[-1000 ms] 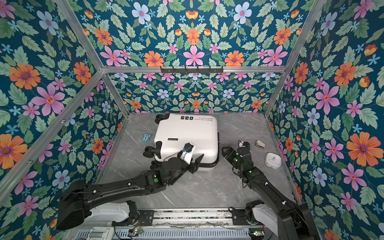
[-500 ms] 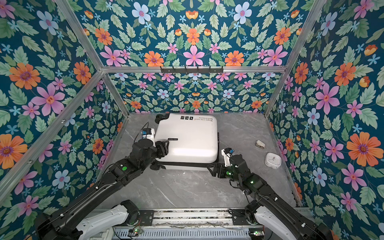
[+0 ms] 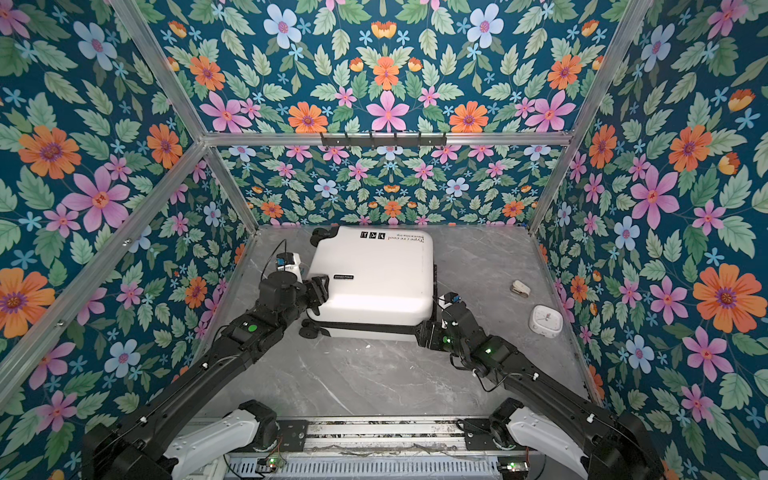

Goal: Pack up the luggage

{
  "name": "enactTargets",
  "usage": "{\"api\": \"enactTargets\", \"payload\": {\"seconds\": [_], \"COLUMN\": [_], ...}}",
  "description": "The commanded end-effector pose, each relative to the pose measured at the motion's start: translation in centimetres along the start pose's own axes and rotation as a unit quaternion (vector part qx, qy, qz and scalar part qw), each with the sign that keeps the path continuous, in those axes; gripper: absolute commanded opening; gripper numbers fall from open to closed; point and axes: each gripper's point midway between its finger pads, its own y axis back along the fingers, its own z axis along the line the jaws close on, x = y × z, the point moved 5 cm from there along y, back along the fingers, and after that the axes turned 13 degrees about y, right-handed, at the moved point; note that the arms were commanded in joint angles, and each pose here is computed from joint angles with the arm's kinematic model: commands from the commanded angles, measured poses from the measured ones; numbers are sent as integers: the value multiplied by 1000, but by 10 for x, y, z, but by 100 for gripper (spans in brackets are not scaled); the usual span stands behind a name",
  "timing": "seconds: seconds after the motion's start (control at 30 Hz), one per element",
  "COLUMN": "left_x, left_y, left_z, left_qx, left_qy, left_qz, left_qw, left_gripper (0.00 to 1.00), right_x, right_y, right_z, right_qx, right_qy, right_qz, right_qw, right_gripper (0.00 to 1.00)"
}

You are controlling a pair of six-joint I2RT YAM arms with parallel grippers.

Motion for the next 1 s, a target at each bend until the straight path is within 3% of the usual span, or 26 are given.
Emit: {"api": "enactTargets", "payload": {"seconds": [0.0, 0.5, 0.77, 0.97], "left_x": [22, 26, 27, 27], "left_y": [-5, -11, -10, -12], "left_z": [14, 14, 17, 18], "left_qx": [-17, -10, -14, -14], "left_qy": [-2, 3, 4, 3], "left_qz": [57, 65, 63, 63], "left_qw": [998, 998, 998, 998], "left_gripper": [67, 66, 66, 66], "right_x": [-3, -5, 5, 22], "right_y": [-2, -21, -6, -2], "right_z": [1, 5, -21, -35], "right_qx": [-3, -5, 67, 103], "right_qy": [6, 10, -18, -18], "right_qz": [-15, -15, -39, -5], "right_qw": [1000, 1000, 997, 994], "right_gripper": [75, 84, 71, 64]}}
